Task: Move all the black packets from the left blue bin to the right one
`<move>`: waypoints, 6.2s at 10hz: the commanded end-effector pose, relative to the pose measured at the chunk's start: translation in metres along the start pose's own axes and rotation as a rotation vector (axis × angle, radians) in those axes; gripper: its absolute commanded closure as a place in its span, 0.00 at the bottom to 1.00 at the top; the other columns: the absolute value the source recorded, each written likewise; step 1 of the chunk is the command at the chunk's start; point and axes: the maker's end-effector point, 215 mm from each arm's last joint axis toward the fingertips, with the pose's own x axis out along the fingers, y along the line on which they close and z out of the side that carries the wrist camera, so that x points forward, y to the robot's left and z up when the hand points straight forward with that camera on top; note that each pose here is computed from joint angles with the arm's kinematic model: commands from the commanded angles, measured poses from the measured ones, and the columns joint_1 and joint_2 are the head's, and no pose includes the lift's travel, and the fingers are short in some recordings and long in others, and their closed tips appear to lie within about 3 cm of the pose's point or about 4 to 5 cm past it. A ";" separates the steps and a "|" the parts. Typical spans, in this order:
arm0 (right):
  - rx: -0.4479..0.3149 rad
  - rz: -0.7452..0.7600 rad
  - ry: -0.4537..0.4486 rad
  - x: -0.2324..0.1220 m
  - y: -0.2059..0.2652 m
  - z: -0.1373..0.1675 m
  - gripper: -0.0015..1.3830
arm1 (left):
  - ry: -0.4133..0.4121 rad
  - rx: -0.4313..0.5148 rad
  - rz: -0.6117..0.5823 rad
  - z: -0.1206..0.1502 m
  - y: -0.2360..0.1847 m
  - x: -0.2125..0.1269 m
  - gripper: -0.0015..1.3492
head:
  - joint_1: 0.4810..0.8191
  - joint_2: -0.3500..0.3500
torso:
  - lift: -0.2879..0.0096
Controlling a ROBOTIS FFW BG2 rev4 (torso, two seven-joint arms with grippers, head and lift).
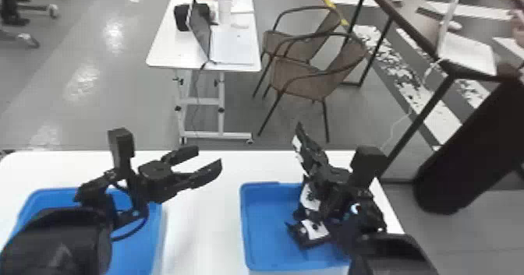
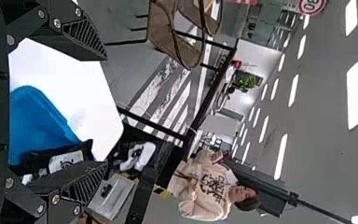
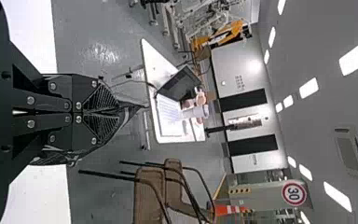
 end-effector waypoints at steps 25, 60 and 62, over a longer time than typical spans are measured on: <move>0.205 0.012 0.052 -0.042 0.038 -0.020 0.09 | 1.057 0.242 0.395 -0.109 0.139 -0.303 0.23 | 0.63 0.74 | 0.97; 0.199 0.330 -0.045 -0.002 0.114 0.016 0.09 | -0.066 -0.089 -0.141 0.029 0.003 -0.017 0.89 | 0.63 0.44 | 0.97; 0.181 0.378 -0.047 0.005 0.130 0.026 0.09 | -0.011 -0.075 -0.159 0.020 -0.007 -0.001 0.89 | 0.63 0.42 | 0.97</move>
